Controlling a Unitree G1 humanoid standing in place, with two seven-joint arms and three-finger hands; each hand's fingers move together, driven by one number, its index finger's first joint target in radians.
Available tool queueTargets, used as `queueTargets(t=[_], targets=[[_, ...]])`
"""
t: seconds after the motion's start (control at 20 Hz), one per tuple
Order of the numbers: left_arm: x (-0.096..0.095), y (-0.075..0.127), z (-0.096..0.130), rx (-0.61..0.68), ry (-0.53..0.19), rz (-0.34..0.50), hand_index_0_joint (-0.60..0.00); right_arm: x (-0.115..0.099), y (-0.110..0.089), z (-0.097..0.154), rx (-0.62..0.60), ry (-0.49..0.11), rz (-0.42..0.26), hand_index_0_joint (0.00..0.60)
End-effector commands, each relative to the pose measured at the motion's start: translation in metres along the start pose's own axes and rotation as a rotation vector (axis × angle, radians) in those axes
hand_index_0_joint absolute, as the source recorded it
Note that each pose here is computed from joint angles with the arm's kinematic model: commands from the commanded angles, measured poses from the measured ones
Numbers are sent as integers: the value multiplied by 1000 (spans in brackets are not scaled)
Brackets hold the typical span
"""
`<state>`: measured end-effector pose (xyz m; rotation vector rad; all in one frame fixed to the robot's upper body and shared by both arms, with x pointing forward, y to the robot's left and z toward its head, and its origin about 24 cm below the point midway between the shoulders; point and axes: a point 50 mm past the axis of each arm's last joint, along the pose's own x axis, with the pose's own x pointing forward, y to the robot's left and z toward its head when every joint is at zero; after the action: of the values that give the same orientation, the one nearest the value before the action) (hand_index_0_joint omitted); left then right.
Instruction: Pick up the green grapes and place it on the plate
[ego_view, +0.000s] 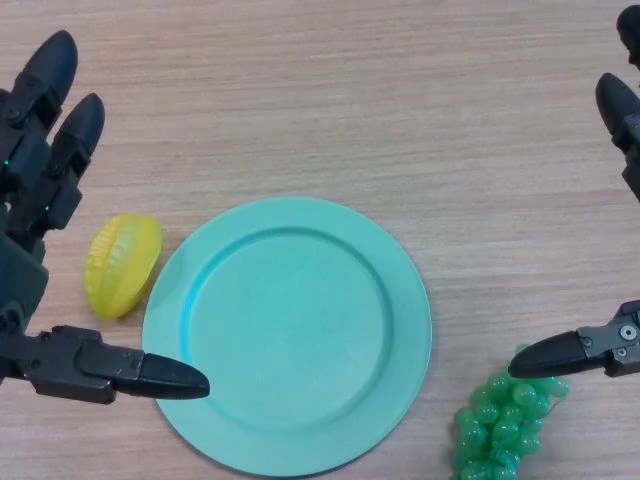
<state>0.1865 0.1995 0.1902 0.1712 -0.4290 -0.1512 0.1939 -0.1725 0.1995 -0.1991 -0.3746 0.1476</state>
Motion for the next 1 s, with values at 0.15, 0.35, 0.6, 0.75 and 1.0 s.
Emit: queueTargets(t=[0.15,0.35,0.6,0.75,1.0], targets=[[-5,7,29,106,-162,10,0,-5,-3,30,-70,-213,-18,0],[-5,11,29,117,-173,22,0,-5,-2,27,-63,-210,16,0],[-6,12,28,142,-182,51,0,-8,0,-6,-174,-126,167,0],[-7,11,27,147,-182,59,0,-9,3,-26,-210,-114,239,0],[-6,3,25,142,-178,48,0,-8,7,-69,-385,-139,359,0]])
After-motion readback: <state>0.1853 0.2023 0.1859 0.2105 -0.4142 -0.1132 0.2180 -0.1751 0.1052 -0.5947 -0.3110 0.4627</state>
